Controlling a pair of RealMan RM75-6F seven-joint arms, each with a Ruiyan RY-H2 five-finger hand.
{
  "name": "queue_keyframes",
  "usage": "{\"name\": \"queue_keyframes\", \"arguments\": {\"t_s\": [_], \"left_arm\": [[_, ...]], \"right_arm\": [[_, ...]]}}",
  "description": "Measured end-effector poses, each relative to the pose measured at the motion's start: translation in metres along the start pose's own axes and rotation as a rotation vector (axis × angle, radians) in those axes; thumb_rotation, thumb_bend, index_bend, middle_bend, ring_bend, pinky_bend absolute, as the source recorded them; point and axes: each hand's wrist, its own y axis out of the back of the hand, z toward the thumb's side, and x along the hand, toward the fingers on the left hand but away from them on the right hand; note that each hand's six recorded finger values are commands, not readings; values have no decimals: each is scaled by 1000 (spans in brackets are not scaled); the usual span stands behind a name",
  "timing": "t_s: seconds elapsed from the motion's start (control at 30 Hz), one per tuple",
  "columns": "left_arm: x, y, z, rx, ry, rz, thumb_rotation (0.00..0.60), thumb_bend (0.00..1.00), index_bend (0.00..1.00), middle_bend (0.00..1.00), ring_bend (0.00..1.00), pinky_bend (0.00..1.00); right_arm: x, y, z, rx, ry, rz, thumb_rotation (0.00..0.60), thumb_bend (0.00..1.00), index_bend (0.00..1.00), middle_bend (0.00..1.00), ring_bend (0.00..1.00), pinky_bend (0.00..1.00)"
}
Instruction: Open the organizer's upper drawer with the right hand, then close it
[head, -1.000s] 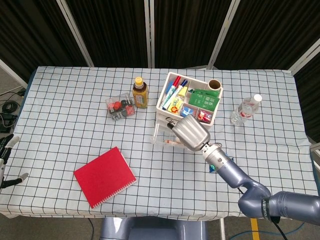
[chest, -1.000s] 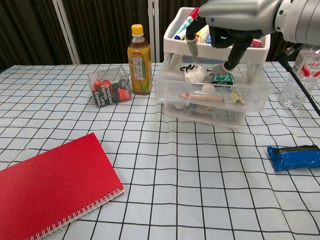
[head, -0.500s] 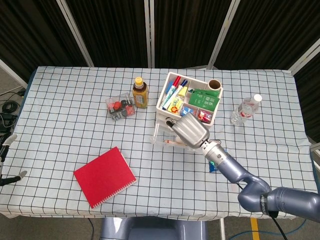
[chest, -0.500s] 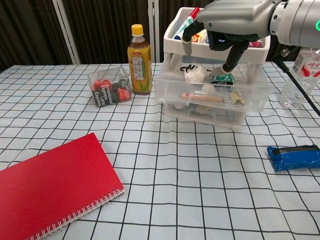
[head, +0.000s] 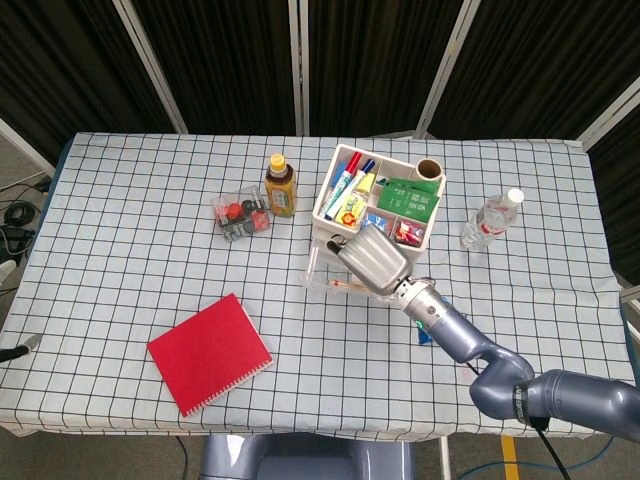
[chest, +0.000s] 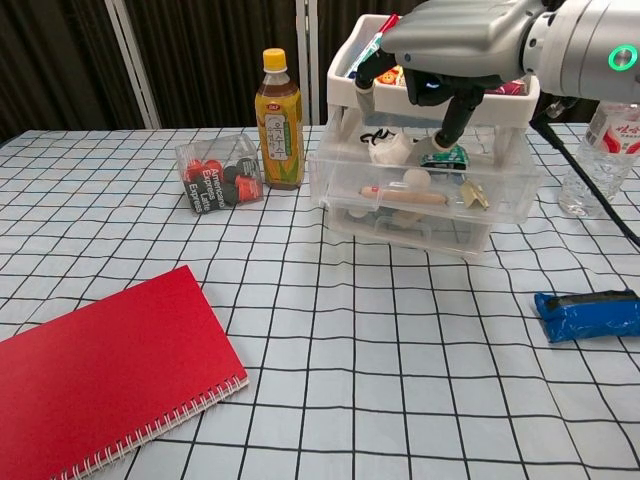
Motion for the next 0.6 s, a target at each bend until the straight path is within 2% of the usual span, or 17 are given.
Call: {"name": "queue_keyframes", "arguments": {"t_s": [0.6], "left_arm": [[1, -3, -2, 5, 8, -10, 600, 157, 0, 0, 0, 0]], "right_arm": [[-10, -16, -3, 66, 4, -1, 600, 144, 432, 1000, 1000, 793]]}}
